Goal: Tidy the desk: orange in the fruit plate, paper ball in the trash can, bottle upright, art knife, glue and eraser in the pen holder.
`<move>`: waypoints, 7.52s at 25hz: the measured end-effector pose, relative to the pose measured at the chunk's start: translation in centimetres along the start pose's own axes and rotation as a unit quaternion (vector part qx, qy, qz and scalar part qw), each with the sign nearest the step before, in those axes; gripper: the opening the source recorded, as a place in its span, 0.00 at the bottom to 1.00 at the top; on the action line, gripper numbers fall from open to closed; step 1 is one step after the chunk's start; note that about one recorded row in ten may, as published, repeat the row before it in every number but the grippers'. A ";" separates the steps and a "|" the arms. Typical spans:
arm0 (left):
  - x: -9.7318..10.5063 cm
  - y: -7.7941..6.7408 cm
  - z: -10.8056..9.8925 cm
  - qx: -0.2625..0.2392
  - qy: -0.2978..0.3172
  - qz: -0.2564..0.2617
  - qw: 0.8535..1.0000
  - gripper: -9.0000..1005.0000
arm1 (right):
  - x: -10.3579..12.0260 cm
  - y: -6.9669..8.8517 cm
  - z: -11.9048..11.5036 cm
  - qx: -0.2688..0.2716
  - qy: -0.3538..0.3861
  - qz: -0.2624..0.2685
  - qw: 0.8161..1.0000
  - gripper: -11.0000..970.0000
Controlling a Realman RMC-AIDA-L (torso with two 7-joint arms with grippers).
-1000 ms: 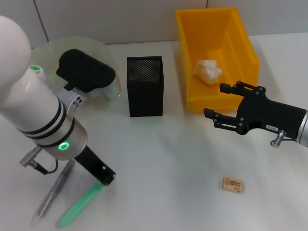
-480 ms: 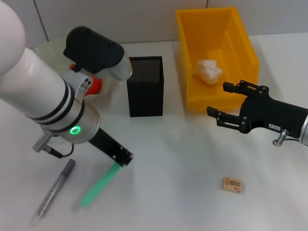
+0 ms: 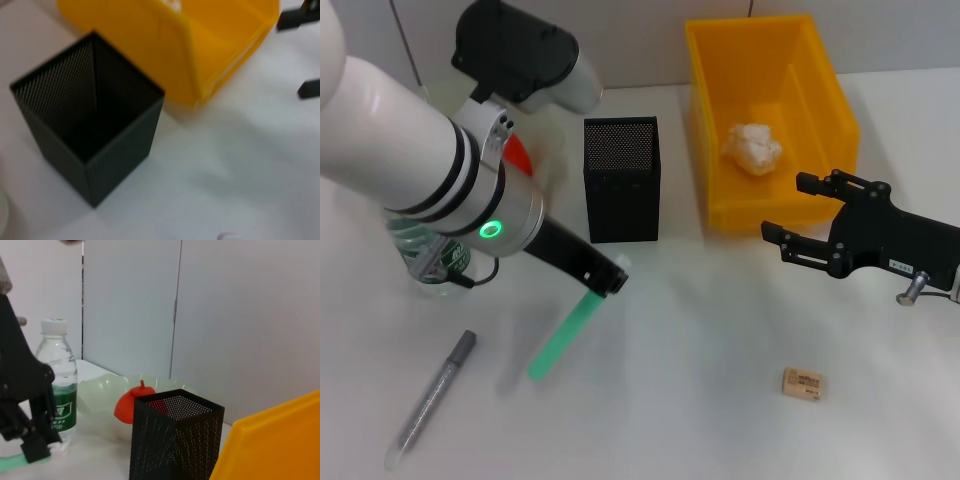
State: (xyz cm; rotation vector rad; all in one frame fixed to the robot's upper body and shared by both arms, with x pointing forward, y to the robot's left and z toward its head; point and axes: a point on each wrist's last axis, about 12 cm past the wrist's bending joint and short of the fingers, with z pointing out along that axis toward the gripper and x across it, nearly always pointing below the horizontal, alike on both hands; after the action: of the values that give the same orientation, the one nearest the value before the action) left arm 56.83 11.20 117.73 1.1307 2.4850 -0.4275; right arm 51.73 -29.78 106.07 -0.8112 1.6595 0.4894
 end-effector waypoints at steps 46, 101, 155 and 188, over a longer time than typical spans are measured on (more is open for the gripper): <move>-5.7 1.0 -3.6 -0.057 -0.303 0.046 0.950 0.27 | 0.5 -0.4 0.1 0.016 0.007 0.012 1.000 0.79; -2.0 4.9 4.5 -0.096 -0.311 0.003 0.946 0.36 | 0.1 0.0 0.1 0.003 -0.001 0.018 1.000 0.79; 5.2 4.5 -0.3 -0.011 -0.421 0.064 0.905 0.84 | -0.5 0.0 -2.1 0.007 -0.015 0.009 1.000 0.79; 11.9 2.0 2.6 0.134 -0.403 0.188 0.886 0.84 | -8.6 -1.0 -3.2 -0.070 0.159 0.053 0.983 0.79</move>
State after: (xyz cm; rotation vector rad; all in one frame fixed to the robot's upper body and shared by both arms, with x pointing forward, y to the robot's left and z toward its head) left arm 51.69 19.19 109.76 1.1774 1.4785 -0.9190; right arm 51.10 -30.54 115.27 -0.9447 1.9880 0.5789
